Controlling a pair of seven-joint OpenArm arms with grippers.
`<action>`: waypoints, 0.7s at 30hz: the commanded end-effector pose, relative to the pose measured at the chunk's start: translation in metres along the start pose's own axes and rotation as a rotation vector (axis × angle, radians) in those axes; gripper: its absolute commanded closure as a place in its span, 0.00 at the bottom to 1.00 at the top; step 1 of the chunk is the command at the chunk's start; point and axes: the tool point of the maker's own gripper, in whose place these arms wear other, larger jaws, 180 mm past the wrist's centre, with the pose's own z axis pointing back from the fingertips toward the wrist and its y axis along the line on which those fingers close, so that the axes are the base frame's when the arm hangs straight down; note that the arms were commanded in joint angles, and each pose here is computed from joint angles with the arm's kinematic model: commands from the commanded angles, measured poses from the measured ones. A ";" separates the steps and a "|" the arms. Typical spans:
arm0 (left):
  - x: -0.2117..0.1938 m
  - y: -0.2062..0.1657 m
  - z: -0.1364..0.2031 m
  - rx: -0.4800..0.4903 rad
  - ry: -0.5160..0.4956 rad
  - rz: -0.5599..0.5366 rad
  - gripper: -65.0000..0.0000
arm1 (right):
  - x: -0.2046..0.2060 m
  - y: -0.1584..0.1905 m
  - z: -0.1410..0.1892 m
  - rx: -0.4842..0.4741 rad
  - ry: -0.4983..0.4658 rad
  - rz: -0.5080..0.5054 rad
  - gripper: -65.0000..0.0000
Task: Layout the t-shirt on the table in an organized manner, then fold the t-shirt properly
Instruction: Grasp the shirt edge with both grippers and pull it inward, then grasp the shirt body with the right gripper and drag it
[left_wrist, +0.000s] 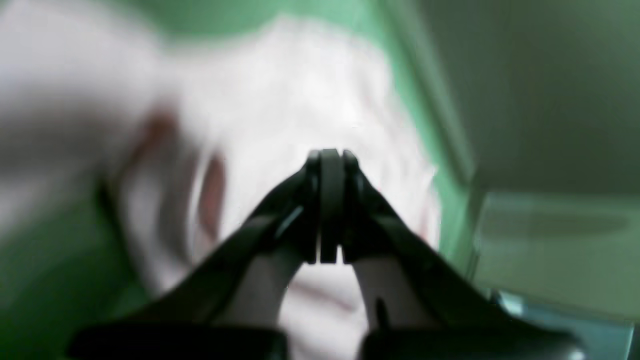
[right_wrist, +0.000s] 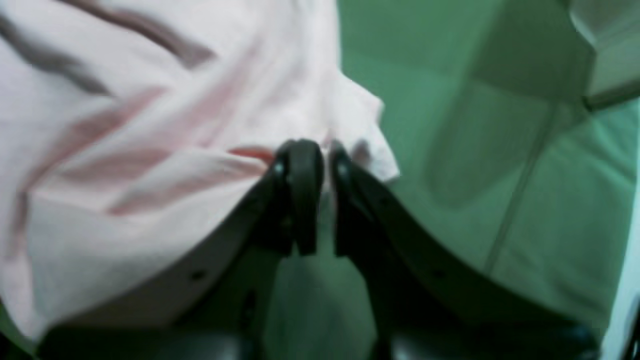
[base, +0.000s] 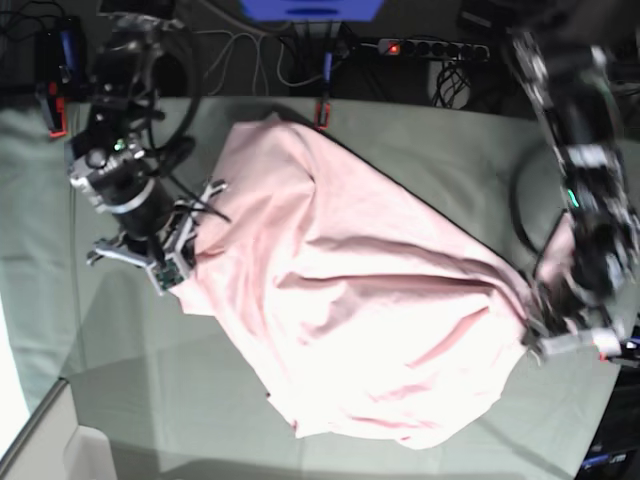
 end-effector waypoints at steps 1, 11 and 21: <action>0.005 -0.022 0.006 -0.069 -0.021 0.010 1.00 | 0.017 -0.011 0.002 -0.020 -0.049 0.018 0.82; -0.109 0.040 0.028 0.037 0.150 0.120 0.41 | 0.016 -0.014 0.003 -0.026 0.026 0.067 0.57; -0.194 0.057 0.033 0.095 0.280 0.248 0.28 | 0.042 -0.022 -0.002 -0.037 -0.029 0.101 0.57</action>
